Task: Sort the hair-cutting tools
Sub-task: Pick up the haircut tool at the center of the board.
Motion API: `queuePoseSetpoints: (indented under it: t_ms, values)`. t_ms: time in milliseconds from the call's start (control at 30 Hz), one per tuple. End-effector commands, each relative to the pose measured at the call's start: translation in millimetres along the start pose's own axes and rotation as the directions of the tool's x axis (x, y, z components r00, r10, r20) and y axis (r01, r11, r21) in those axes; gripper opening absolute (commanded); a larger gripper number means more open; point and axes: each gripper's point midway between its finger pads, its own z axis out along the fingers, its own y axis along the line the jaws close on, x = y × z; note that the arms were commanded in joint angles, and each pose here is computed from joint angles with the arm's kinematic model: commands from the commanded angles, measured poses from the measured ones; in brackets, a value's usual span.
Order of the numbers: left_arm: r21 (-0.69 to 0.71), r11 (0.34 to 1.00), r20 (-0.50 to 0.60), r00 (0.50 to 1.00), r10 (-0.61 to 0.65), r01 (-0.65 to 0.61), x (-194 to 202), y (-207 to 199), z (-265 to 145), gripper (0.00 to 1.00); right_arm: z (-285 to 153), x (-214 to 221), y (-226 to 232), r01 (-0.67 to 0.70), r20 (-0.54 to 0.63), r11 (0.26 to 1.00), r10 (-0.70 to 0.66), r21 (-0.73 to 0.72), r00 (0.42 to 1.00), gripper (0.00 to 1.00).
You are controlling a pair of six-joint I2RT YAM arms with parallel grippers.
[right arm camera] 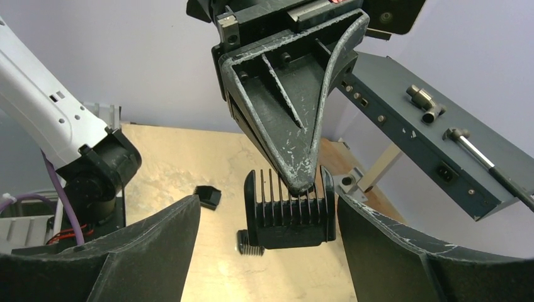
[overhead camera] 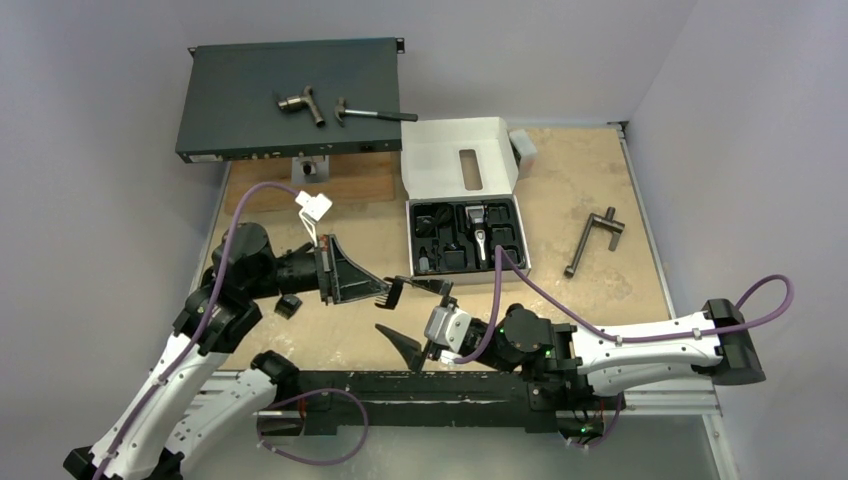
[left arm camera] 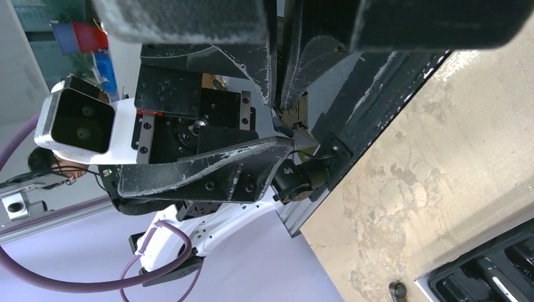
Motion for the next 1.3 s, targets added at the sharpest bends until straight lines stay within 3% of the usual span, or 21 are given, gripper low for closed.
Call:
queuePoseSetpoints:
  t_ms: [0,233,467,933,1000,1100,1167,1267]
  values:
    - [0.048,0.998,0.01,1.0,0.026,-0.026,-1,-11,-3,0.0,2,-26,-17,-0.031,0.053,0.998,0.028,0.051,0.998,0.79]
    - [0.055,0.998,0.008,1.0,0.027,-0.027,2,-12,-6,0.0,6,-25,-19,-0.03,0.041,0.998,0.028,0.061,0.999,0.76]
    - [0.059,0.998,0.007,1.0,0.027,-0.027,5,-12,-7,0.0,10,-27,-17,-0.034,0.041,0.998,0.032,0.055,0.999,0.63]
    - [0.057,0.998,0.013,0.999,0.034,-0.035,5,-13,-9,0.0,9,-16,-16,-0.035,0.002,0.997,0.035,0.065,0.999,0.18]
    - [0.053,0.998,0.022,0.999,0.036,-0.038,4,-13,-10,0.19,8,-13,-17,-0.031,-0.012,0.997,0.032,0.068,0.999,0.1]
    - [0.041,0.998,0.037,0.998,0.046,-0.047,1,-13,-10,0.56,5,-12,-18,-0.027,-0.022,0.997,0.028,0.07,0.999,0.03]
    - [0.02,0.998,0.063,0.996,0.059,-0.06,-3,-13,-13,0.69,3,-11,-19,-0.029,-0.029,0.997,0.031,0.074,0.999,0.0]
    - [-0.015,0.996,0.121,0.989,0.086,-0.085,-12,-14,-17,0.78,-1,-6,-20,-0.044,-0.053,0.996,0.049,0.079,0.997,0.0]
